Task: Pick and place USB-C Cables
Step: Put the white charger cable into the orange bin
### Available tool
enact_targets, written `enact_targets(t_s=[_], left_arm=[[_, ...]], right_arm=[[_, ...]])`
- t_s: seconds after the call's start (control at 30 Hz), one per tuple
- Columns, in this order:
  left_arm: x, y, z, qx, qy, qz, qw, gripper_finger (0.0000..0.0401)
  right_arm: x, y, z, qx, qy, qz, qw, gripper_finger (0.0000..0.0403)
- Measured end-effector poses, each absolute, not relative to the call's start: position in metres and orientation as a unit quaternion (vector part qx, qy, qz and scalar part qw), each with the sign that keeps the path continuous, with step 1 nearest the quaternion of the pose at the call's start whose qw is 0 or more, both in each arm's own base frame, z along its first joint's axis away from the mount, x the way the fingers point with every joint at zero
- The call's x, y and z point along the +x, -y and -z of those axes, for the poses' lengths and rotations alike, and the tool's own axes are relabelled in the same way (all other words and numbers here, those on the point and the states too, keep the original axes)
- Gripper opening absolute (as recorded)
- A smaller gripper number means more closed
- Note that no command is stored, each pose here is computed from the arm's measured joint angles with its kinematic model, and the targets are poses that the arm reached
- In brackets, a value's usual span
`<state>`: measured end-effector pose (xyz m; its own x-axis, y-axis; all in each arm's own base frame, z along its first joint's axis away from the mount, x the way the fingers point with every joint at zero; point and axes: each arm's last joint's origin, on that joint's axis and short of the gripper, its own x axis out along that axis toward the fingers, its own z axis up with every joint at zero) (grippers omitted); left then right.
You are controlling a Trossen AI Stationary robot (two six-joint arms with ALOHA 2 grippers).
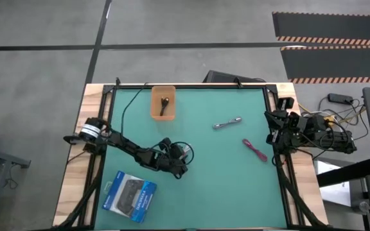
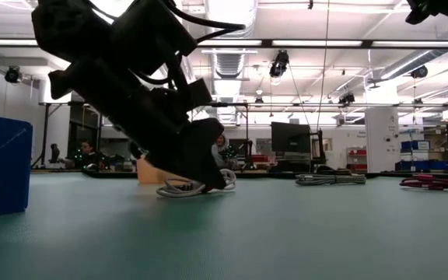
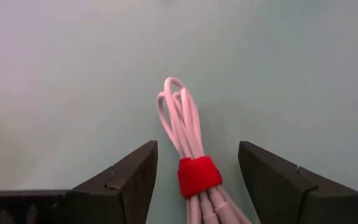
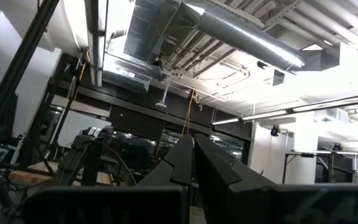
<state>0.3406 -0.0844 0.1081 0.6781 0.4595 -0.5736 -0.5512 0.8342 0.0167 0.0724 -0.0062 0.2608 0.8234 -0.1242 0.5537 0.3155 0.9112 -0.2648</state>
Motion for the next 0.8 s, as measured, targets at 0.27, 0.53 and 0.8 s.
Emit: enact_targets(t_s=[0.27,0.53,0.8], left_arm=[[0.3395,0.0841,-0.1075,-0.079,-0.292,-0.278,0.912,0.0204],[0.3367,0.0834,-0.1048,-0.098,-0.292,-0.285,0.908,0.0146],[0.3367,0.0836,-0.1052,-0.100,-0.290,-0.284,0.908,0.0068]], right_arm=[[0.0725,0.0062,-0.2608,-0.174,0.273,0.117,0.939,0.0009],[0.0726,0.0062,-0.2606,-0.174,0.272,0.117,0.939,0.0009],[0.0726,0.0062,-0.2606,-0.174,0.271,0.116,0.939,0.0009]])
